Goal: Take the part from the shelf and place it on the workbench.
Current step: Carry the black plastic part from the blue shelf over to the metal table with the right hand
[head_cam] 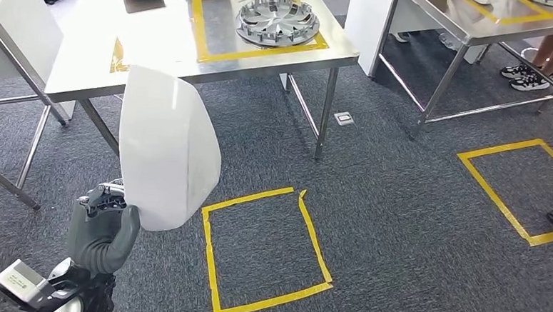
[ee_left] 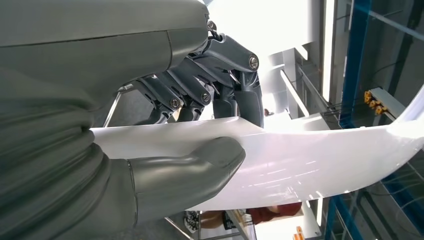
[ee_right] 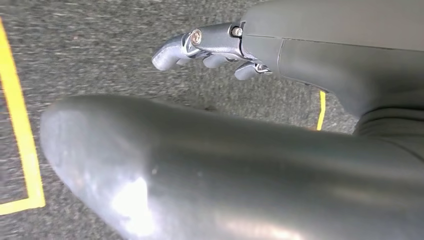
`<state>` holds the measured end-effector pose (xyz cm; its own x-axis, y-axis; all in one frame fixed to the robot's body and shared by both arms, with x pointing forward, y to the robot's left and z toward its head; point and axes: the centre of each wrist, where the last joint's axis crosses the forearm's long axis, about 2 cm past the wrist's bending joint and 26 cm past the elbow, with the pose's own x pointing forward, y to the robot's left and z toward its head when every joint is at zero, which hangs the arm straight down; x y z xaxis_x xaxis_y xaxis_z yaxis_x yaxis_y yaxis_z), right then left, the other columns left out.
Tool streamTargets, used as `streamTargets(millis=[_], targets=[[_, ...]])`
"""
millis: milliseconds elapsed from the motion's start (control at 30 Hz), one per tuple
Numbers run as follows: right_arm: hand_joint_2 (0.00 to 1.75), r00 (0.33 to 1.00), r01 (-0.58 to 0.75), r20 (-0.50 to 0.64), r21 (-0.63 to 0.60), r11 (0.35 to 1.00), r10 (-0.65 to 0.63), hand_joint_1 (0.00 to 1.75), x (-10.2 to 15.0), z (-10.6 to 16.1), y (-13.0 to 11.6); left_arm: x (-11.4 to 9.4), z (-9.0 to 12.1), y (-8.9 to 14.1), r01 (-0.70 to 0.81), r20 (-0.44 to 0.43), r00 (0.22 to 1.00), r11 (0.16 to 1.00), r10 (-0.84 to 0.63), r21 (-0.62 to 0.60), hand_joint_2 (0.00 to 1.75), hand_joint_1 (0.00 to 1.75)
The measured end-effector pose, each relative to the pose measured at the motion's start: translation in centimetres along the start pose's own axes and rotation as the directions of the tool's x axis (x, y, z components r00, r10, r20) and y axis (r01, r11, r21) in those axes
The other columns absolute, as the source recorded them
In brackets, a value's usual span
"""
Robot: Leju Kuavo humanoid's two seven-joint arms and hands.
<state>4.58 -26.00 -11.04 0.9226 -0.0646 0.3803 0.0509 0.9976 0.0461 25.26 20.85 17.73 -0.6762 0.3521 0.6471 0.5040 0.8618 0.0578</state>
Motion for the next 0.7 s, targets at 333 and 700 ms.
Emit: streamTargets(millis=[333,700], targets=[[0.00,1.000,0.001,0.002,-0.001,1.000,-0.001,0.00,0.12,-0.03,0.10,-0.03,-0.23,-0.06,-0.002,0.005,1.000,1.000,0.002,0.001,1.75,1.75],[0.00,1.000,-0.001,-0.005,0.007,1.000,0.001,0.00,-0.10,0.04,0.34,0.03,-0.24,0.08,0.010,0.009,1.000,1.000,-0.010,0.003,1.75,1.75]])
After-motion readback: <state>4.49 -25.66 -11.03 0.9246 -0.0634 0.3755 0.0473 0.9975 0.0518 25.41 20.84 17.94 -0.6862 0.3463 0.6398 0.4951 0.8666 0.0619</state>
